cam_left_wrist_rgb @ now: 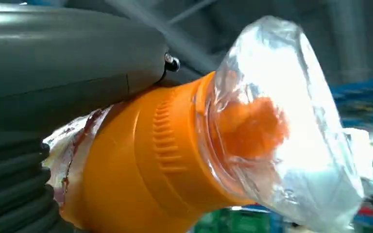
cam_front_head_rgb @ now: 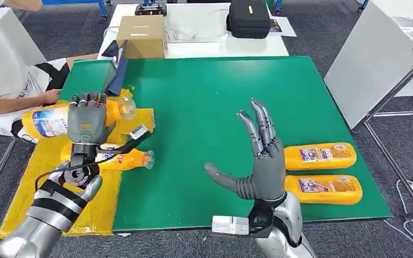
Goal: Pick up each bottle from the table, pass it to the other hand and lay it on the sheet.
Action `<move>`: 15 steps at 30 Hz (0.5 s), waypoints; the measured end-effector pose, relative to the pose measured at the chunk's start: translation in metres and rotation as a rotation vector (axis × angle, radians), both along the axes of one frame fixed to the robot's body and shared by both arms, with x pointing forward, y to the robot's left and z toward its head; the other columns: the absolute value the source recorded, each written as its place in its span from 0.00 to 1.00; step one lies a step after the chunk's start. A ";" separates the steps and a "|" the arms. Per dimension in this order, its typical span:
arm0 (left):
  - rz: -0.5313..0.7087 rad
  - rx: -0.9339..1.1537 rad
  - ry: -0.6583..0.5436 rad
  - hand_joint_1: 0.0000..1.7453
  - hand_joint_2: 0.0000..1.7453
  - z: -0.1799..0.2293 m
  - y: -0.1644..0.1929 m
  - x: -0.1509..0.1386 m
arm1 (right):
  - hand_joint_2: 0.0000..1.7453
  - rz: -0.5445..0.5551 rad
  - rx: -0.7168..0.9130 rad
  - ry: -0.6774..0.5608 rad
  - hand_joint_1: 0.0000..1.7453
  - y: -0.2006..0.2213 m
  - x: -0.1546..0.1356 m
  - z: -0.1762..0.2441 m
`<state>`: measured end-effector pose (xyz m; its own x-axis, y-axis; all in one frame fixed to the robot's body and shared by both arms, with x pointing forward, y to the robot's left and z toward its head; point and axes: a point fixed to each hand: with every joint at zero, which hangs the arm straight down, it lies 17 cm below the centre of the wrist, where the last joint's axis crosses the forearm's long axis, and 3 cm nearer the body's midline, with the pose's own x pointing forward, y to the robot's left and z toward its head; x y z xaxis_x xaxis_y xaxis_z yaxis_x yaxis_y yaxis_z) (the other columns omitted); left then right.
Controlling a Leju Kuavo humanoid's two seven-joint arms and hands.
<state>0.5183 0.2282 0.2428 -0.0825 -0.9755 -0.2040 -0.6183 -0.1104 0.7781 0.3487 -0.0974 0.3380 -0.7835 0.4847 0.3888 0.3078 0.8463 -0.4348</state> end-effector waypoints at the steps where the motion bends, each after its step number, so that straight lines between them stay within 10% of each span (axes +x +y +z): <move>1: -0.007 0.034 0.017 1.00 1.00 -0.009 -0.002 0.002 | 1.00 0.000 -0.002 -0.004 0.00 0.000 0.000 0.001; 15: 0.089 0.183 0.386 1.00 1.00 -0.109 0.044 0.054 | 1.00 0.034 -0.012 -0.017 0.00 0.007 -0.002 0.006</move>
<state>0.5723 0.2726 0.1333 -0.1039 -0.9328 -0.3451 -0.2675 -0.3080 0.9130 0.3462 -0.0905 0.3436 -0.8060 0.4623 0.3697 0.2863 0.8511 -0.4401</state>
